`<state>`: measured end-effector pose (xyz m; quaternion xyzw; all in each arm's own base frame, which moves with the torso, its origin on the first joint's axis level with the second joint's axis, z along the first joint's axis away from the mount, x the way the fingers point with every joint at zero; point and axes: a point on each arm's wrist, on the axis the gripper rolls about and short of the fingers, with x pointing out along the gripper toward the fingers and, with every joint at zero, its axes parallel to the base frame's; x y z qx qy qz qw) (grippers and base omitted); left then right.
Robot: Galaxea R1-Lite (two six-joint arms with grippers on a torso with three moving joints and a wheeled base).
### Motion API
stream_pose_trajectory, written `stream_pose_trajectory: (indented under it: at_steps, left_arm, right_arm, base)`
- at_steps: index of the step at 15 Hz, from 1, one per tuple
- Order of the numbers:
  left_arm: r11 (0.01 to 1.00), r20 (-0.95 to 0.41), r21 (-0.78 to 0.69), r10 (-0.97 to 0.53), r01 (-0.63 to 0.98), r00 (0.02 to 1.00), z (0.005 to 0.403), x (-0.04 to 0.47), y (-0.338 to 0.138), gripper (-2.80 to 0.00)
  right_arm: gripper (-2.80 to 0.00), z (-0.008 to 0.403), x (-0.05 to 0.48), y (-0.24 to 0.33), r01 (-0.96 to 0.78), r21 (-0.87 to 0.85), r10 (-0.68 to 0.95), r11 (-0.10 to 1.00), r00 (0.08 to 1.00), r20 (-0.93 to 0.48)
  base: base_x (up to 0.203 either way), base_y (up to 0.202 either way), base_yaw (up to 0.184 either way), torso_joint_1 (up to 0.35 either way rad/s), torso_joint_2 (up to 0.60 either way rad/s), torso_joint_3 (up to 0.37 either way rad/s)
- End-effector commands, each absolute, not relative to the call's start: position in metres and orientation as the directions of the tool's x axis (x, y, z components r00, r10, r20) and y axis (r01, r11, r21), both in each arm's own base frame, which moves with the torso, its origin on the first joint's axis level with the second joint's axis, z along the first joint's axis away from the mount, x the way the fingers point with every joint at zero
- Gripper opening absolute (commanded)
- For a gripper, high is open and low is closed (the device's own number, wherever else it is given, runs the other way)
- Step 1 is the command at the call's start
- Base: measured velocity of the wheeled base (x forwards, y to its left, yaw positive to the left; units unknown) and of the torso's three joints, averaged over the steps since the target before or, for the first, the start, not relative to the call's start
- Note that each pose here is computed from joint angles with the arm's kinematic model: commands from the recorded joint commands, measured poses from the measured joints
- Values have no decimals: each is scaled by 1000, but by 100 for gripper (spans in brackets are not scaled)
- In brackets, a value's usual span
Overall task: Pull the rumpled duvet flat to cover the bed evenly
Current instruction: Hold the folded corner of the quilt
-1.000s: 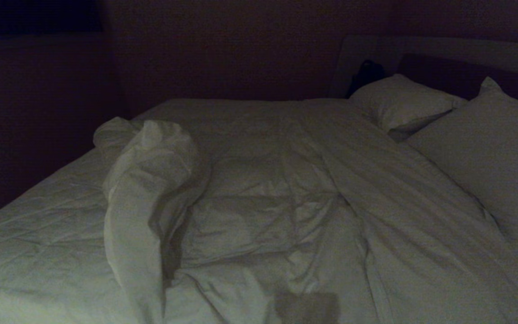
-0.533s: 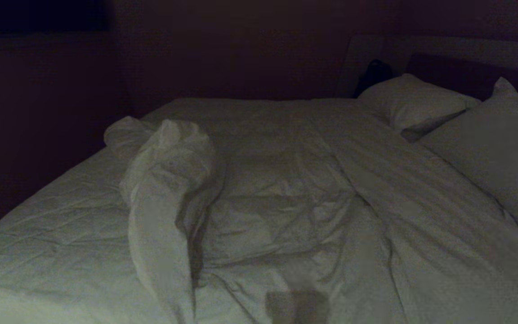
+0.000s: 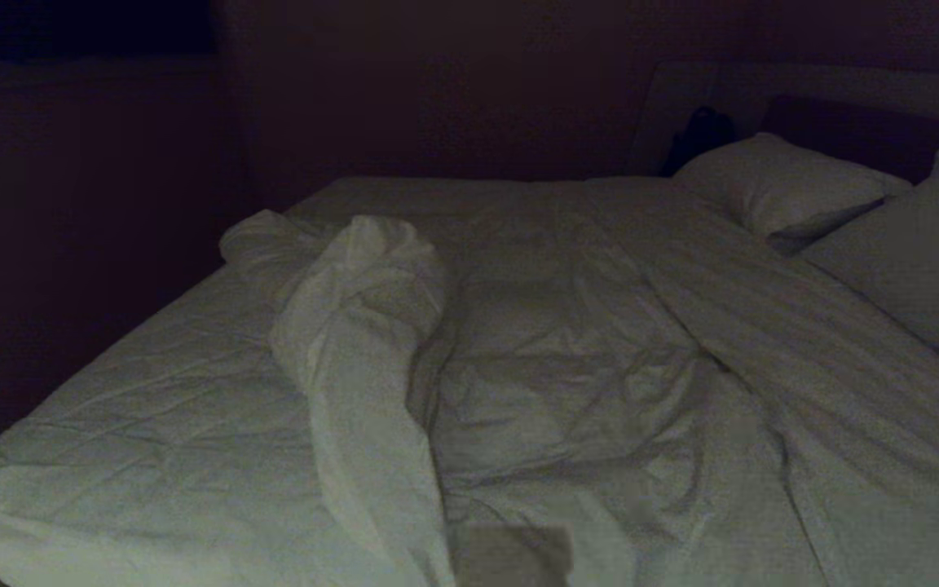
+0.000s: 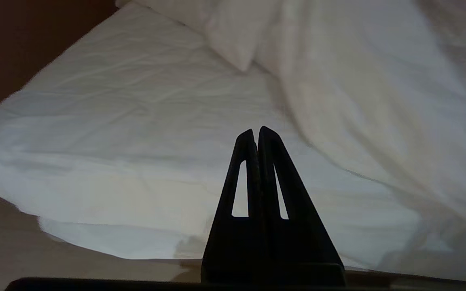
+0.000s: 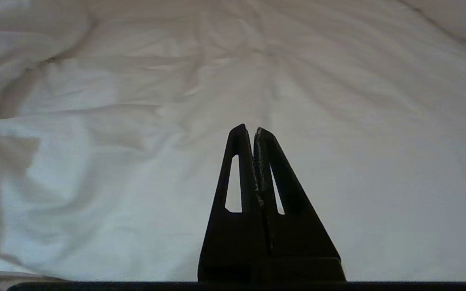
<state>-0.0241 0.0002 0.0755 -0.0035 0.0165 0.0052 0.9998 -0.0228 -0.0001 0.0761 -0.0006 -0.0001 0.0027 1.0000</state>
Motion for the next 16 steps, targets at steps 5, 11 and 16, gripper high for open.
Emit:
stream_pose_trajectory:
  at_steps: [5,11,16]
  left_arm:
    - [1000,-32,-23,12,-13,999,76,-24,0,-280]
    - [1000,-31,-23,12,-13,999,76,-24,0,-280]
    - [1000,-31,-23,12,-13,999,76,-24,0,-280]
  right_arm:
    - [-280,76,-23,0,-5,-1,5,1000,1000,1]
    - [-280,76,-23,0,-6,-2,6,1000,1000,2]
    - [-280,76,-23,0,-6,-2,6,1000,1000,2]
  base:
    - [0,196,1,4,4,6]
    - [0,195,1,2,1,3]
    - [0,197,2,2,1,1]
